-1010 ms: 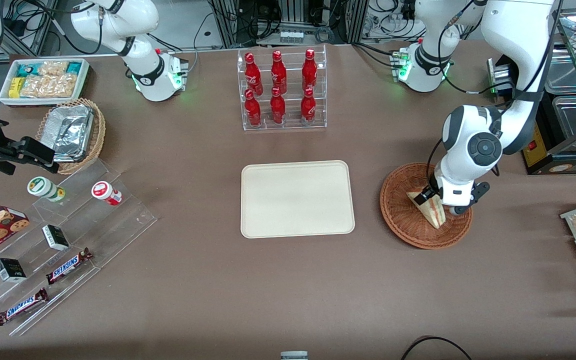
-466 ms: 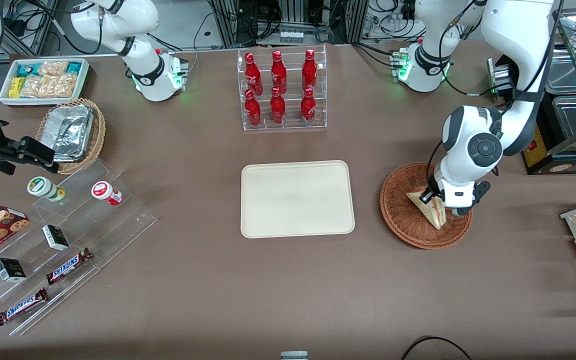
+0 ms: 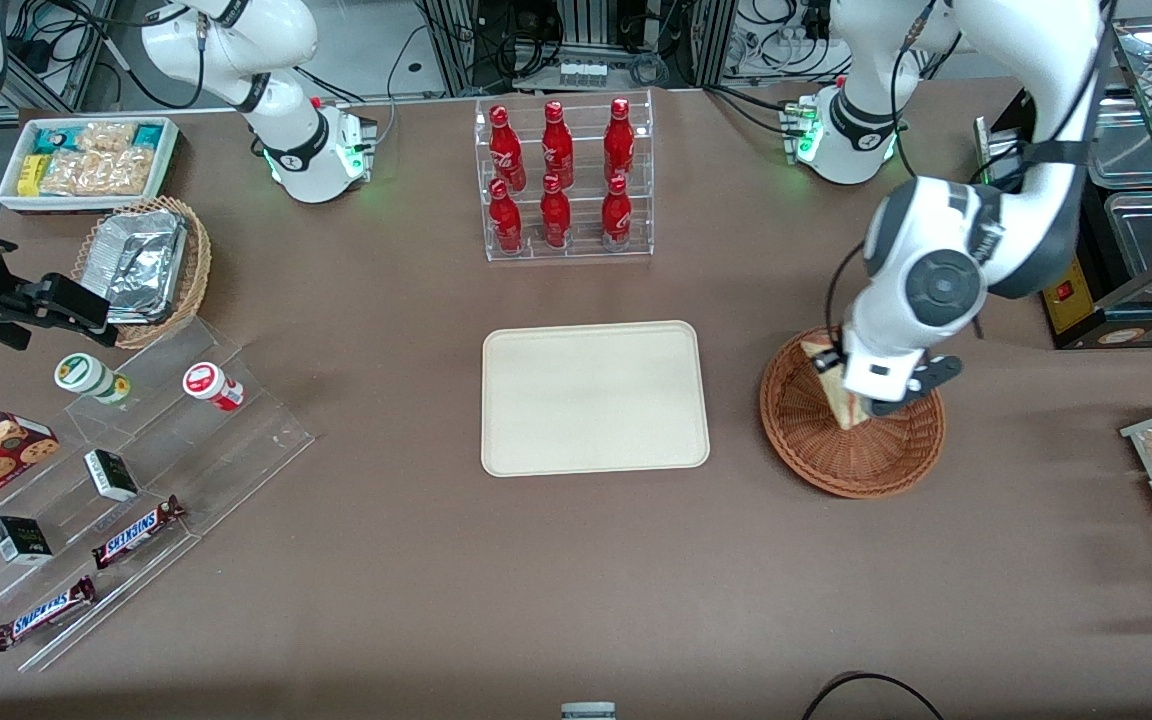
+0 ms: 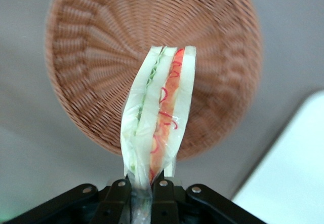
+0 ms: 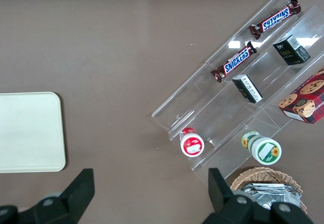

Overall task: Place sandwich from basket to tray
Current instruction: 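Carry the sandwich with the left gripper over the cream tray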

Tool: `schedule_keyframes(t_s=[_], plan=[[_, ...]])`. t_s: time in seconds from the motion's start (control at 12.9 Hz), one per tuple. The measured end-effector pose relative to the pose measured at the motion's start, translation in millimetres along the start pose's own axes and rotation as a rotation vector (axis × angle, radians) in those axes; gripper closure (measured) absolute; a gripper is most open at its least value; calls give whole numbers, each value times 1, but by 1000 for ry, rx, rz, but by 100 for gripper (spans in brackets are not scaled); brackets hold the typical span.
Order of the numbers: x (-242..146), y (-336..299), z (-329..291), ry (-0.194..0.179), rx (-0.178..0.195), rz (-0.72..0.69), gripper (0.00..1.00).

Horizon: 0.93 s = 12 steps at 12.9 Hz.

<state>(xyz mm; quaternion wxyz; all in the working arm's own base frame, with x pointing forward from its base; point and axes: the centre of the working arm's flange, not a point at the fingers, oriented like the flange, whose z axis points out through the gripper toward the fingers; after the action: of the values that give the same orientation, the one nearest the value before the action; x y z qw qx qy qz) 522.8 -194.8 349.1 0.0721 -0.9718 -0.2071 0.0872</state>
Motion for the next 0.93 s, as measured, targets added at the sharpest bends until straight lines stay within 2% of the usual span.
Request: schedule_keyframes(t_s=[0.31, 0.54, 0.7, 0.93], plan=[[-62, 67, 3, 24, 17, 157, 87], [-90, 134, 8, 37, 4, 244, 87], [-109, 180, 19, 22, -16, 250, 87], [-130, 229, 43, 23, -23, 232, 87]])
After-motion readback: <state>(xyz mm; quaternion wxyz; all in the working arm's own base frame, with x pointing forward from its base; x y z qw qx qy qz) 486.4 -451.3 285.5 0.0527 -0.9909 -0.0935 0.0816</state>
